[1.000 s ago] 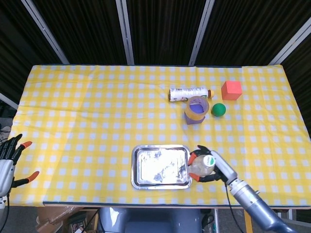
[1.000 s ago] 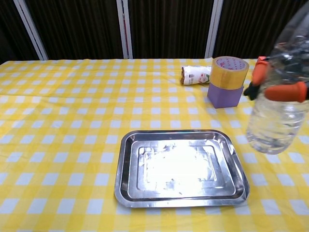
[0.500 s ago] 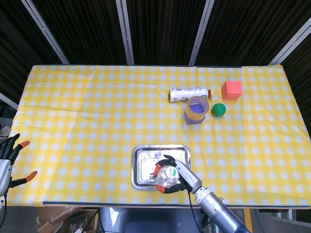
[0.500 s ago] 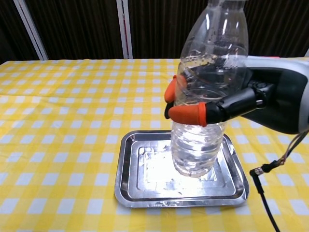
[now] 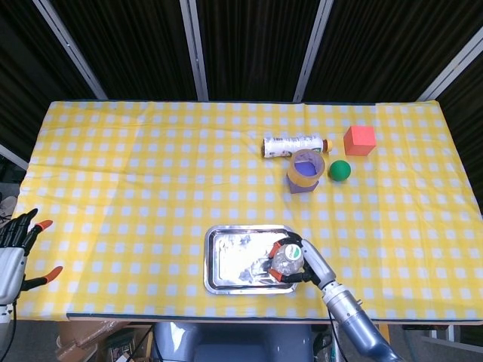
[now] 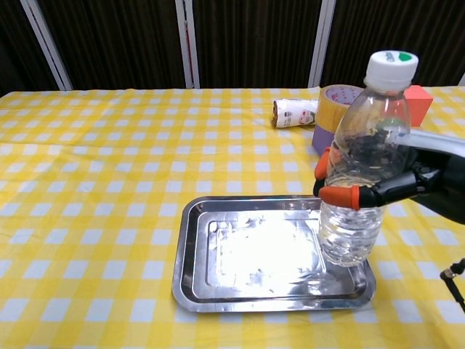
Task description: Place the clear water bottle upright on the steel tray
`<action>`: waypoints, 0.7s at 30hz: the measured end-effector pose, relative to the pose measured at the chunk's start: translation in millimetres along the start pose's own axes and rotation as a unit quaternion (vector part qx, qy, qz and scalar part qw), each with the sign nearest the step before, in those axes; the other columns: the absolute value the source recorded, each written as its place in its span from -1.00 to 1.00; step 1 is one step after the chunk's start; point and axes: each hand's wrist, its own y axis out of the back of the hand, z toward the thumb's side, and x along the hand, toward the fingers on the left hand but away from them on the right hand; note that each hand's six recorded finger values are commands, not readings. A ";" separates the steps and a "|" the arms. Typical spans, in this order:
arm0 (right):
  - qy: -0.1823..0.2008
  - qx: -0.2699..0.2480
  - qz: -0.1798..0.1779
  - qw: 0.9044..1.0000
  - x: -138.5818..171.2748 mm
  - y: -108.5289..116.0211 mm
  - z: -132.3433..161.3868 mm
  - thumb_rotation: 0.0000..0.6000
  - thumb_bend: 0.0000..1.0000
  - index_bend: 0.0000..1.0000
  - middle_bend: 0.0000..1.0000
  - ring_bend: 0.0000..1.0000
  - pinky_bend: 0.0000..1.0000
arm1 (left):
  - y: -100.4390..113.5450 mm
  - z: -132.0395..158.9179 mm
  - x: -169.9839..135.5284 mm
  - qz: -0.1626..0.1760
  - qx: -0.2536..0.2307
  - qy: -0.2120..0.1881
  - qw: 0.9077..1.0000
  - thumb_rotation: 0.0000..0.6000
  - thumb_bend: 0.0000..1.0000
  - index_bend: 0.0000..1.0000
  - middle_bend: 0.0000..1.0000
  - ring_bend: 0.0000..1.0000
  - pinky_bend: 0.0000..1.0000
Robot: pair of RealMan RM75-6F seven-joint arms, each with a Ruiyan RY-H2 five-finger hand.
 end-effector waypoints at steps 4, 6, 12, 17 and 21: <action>0.004 -0.013 -0.003 1.000 -2.7 -6.8 -10.1 1.00 0.19 0.50 0.30 -0.48 -1.00 | -2.4 0.8 0.6 -0.003 0.003 -0.001 1.000 1.00 -0.65 -0.64 -0.99 -1.00 -1.00; 0.009 -0.018 -0.004 1.000 -4.6 -10.4 -12.5 1.00 0.19 0.50 0.30 -0.48 -1.00 | -2.1 1.0 0.5 -0.002 0.004 -0.001 1.000 1.00 -0.65 -0.64 -0.99 -1.00 -1.00; 0.028 -0.035 -0.006 0.999 -10.1 -26.1 -11.6 1.00 0.19 0.50 0.30 -0.48 -1.00 | -2.7 0.1 1.1 -0.003 0.004 0.001 1.000 1.00 -0.65 -0.64 -0.99 -1.00 -1.00; 0.036 -0.042 -0.005 0.998 -16.2 -39.7 -10.4 1.00 0.19 0.50 0.30 -0.48 -1.00 | -3.6 0.7 1.3 -0.004 0.004 -0.001 1.000 1.00 -0.65 -0.64 -0.99 -1.00 -1.00; 0.035 -0.042 -0.006 0.998 -21.5 -47.9 -13.3 1.00 0.20 0.50 0.29 -0.48 -1.00 | -2.6 -0.3 1.3 -0.003 0.002 0.000 1.000 1.00 -0.65 -0.64 -0.99 -1.00 -1.00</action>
